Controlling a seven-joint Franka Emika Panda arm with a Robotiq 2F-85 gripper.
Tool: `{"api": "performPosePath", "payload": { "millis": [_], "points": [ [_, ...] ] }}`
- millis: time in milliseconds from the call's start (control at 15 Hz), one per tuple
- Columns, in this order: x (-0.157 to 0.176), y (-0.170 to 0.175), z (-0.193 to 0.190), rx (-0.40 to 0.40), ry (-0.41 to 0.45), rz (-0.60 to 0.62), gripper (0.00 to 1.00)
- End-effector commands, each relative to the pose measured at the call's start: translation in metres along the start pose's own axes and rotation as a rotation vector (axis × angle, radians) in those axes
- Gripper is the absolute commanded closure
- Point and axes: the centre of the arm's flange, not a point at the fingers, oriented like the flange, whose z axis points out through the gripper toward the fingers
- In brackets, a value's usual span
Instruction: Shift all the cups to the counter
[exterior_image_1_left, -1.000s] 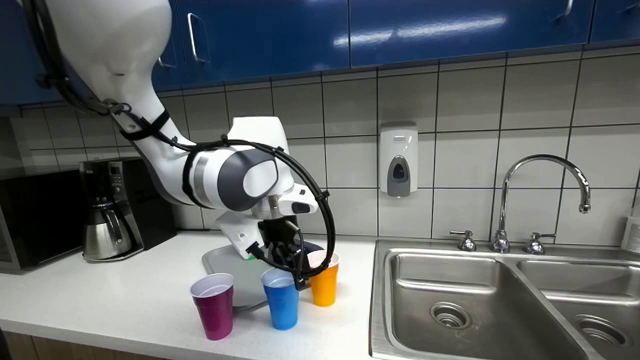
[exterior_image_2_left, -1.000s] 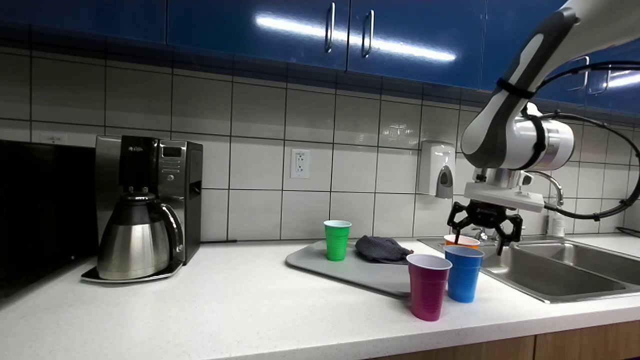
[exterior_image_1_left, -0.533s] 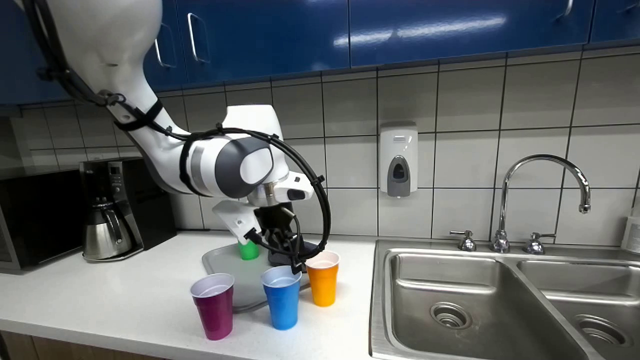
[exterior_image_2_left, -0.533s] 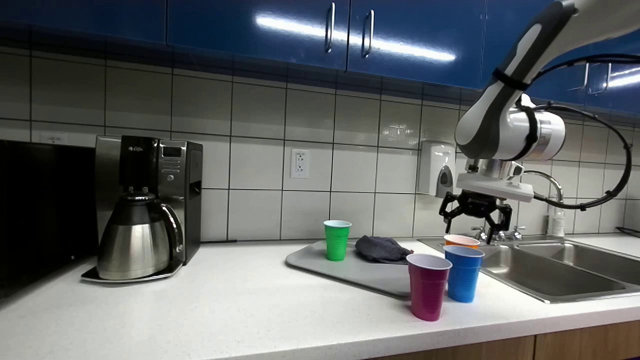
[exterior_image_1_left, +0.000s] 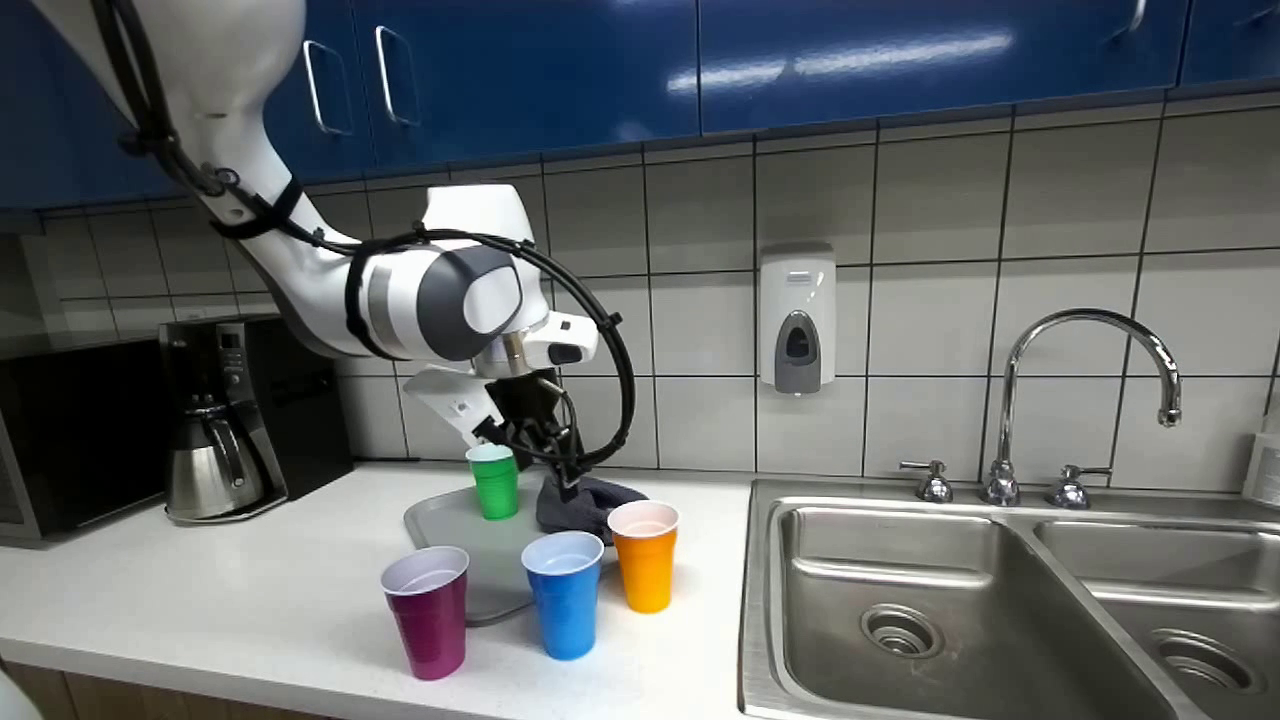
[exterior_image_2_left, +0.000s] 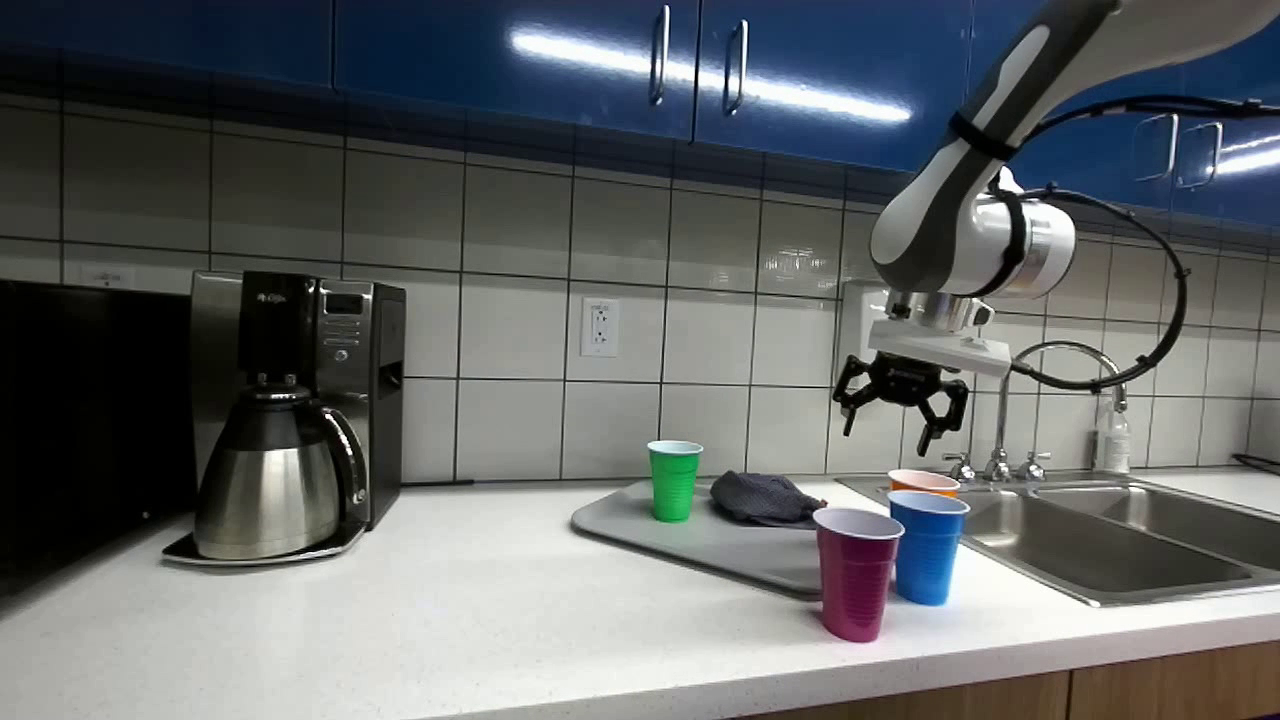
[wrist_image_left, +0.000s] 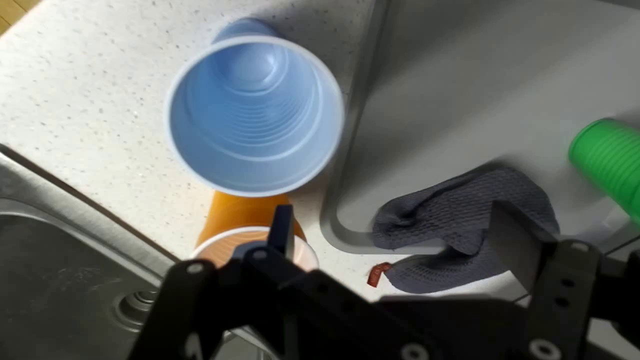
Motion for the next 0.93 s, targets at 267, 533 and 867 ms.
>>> {"api": "performPosePath", "payload": {
  "millis": [267, 533, 867],
  "points": [
    [0.03, -0.057, 0.006, 0.059, 0.009, -0.053, 0.0],
    [0.043, -0.081, 0.017, 0.084, 0.013, -0.082, 0.0],
    [0.058, -0.112, 0.041, 0.103, 0.026, -0.137, 0.0]
  ]
}}
